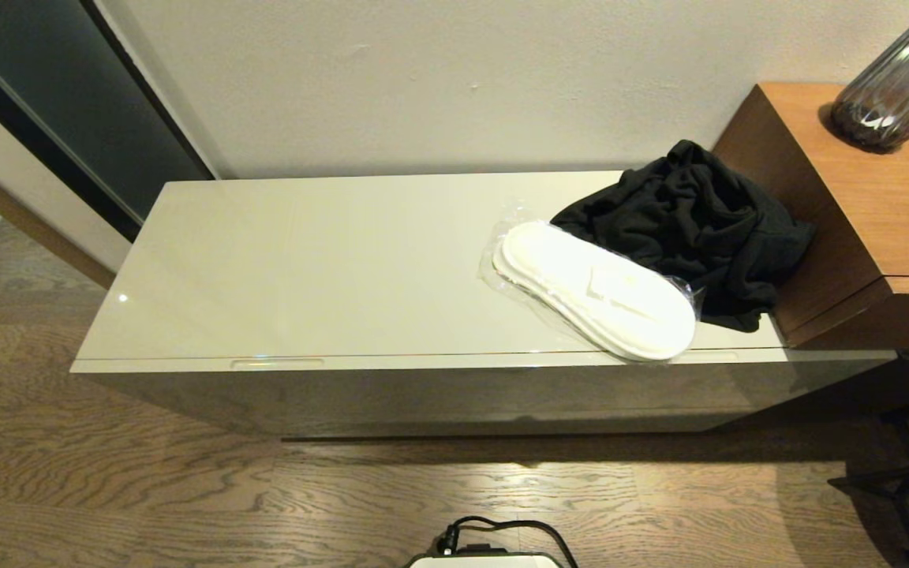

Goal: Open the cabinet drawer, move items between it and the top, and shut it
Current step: Open the drawer

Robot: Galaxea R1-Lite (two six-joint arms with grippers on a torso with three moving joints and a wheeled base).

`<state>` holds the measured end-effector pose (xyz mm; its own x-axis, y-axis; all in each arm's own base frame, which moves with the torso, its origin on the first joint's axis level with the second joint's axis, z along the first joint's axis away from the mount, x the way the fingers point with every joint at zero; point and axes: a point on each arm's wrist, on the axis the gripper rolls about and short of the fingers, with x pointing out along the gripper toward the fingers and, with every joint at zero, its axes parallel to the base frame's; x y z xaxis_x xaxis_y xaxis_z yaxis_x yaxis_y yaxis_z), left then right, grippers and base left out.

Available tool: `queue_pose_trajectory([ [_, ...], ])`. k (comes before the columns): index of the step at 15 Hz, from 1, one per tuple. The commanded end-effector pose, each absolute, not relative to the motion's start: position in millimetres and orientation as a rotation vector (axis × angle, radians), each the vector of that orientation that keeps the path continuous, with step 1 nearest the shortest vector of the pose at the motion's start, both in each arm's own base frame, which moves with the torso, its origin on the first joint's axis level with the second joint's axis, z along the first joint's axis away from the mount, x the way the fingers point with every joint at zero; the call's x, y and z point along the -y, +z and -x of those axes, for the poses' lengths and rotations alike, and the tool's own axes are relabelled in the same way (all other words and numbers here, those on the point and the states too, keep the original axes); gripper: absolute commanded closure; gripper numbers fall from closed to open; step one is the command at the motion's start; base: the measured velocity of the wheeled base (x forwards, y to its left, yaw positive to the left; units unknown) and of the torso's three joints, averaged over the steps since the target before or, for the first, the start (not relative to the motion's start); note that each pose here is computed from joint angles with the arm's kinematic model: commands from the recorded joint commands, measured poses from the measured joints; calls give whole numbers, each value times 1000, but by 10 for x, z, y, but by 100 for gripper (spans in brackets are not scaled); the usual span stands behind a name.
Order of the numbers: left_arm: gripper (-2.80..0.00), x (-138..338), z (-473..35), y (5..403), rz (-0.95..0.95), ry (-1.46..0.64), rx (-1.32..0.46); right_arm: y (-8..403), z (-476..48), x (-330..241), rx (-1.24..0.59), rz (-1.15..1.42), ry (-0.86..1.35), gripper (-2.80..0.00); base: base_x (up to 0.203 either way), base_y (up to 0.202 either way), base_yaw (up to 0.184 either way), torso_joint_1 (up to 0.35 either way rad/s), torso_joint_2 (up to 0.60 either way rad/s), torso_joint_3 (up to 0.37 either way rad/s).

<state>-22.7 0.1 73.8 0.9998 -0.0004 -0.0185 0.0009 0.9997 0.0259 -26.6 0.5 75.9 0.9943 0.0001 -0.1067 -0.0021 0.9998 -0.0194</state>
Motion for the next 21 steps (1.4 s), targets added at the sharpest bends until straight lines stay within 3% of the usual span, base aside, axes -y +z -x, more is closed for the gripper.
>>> queue_pose_trajectory([
  [1,0,-1,227,738,-26,0,-18,755,264,-6,-106,20,3,0,0,0,0,0,0,0],
  [21,0,-2,227,739,-26,1,-17,758,268,-5,-110,28,0,0,0,0,0,0,0,0],
])
